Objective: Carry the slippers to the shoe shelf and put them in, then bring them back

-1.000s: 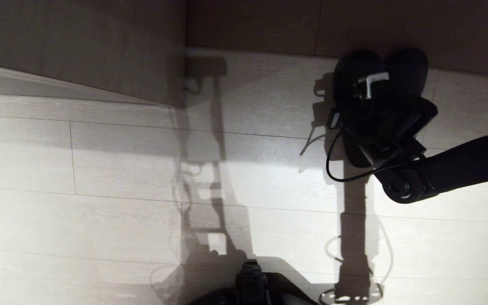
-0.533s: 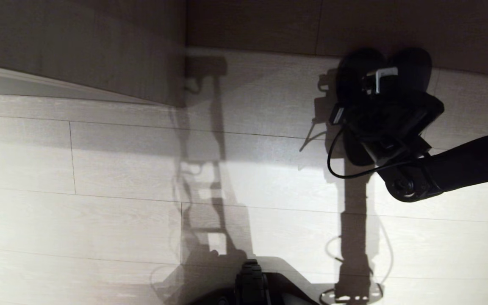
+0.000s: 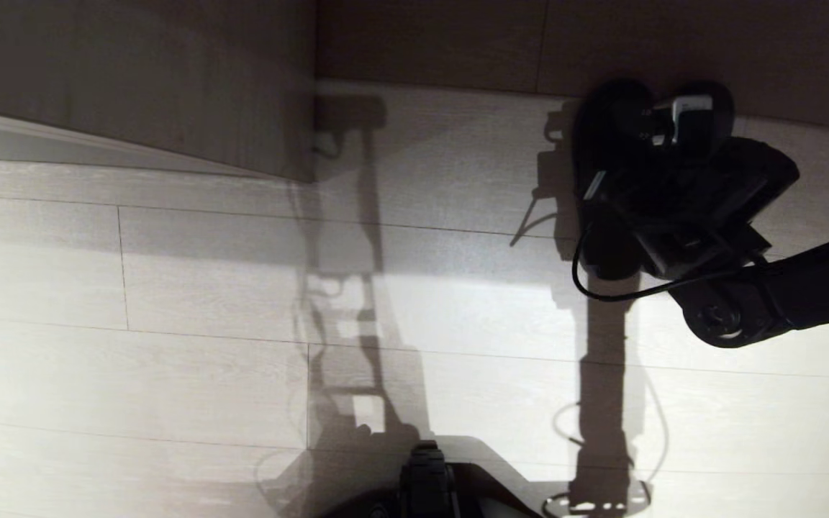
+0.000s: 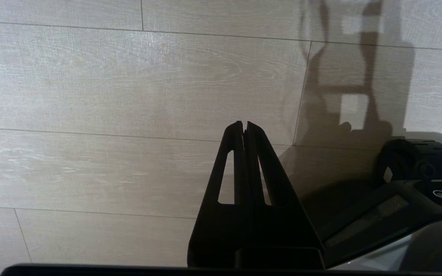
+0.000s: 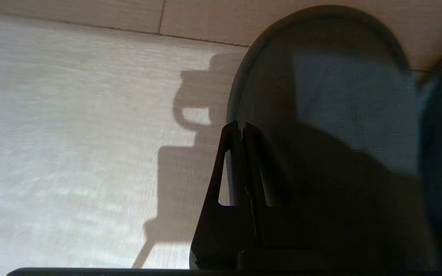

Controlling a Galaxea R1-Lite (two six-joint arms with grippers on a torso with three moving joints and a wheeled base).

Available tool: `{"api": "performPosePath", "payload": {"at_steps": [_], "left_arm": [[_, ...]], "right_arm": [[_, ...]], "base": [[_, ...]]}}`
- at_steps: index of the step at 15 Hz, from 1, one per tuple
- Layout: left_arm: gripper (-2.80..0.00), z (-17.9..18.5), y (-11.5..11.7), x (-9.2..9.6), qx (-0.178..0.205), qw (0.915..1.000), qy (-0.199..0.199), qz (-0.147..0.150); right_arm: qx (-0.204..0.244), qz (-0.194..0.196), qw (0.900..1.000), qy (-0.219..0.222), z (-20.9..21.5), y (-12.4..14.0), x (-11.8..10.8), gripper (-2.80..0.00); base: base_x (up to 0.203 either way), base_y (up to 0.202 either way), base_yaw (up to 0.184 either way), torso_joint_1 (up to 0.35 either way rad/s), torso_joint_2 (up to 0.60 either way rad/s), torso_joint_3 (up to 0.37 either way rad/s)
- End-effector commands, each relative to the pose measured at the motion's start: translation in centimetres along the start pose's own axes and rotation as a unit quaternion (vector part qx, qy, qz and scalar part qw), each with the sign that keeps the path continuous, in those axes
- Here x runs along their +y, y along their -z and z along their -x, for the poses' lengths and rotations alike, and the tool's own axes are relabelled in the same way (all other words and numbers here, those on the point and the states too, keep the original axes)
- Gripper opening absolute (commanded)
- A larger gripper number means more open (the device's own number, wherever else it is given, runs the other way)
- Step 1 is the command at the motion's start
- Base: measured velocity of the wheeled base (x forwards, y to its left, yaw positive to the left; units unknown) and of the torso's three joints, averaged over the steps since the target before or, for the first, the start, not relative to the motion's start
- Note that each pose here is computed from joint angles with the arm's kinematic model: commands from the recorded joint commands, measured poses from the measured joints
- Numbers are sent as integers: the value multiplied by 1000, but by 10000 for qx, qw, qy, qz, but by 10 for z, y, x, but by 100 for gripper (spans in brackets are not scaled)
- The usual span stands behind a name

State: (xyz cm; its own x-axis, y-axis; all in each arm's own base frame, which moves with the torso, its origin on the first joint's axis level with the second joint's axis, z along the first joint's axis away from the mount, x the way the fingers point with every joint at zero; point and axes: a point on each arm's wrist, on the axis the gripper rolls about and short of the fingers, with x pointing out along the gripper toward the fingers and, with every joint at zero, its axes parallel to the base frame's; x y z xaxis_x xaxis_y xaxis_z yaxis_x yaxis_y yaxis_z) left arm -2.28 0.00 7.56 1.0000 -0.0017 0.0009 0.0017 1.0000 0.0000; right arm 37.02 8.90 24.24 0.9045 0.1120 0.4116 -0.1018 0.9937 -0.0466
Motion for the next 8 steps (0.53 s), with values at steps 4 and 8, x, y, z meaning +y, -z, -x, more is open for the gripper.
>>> {"api": "performPosePath", "payload": {"at_steps": [4,8], "left_arm": [[-280,0,0,0,-3,10000,-1,0],[-280,0,0,0,-6,10000,-1,4]], "right_arm": [[24,6,9999,-108,42,-22,-4,-280],[153,191,9993,-280,93,-32,-6,-280]], "base": [[0,0,0,0,0,0],[0,0,0,0,0,0]]}}
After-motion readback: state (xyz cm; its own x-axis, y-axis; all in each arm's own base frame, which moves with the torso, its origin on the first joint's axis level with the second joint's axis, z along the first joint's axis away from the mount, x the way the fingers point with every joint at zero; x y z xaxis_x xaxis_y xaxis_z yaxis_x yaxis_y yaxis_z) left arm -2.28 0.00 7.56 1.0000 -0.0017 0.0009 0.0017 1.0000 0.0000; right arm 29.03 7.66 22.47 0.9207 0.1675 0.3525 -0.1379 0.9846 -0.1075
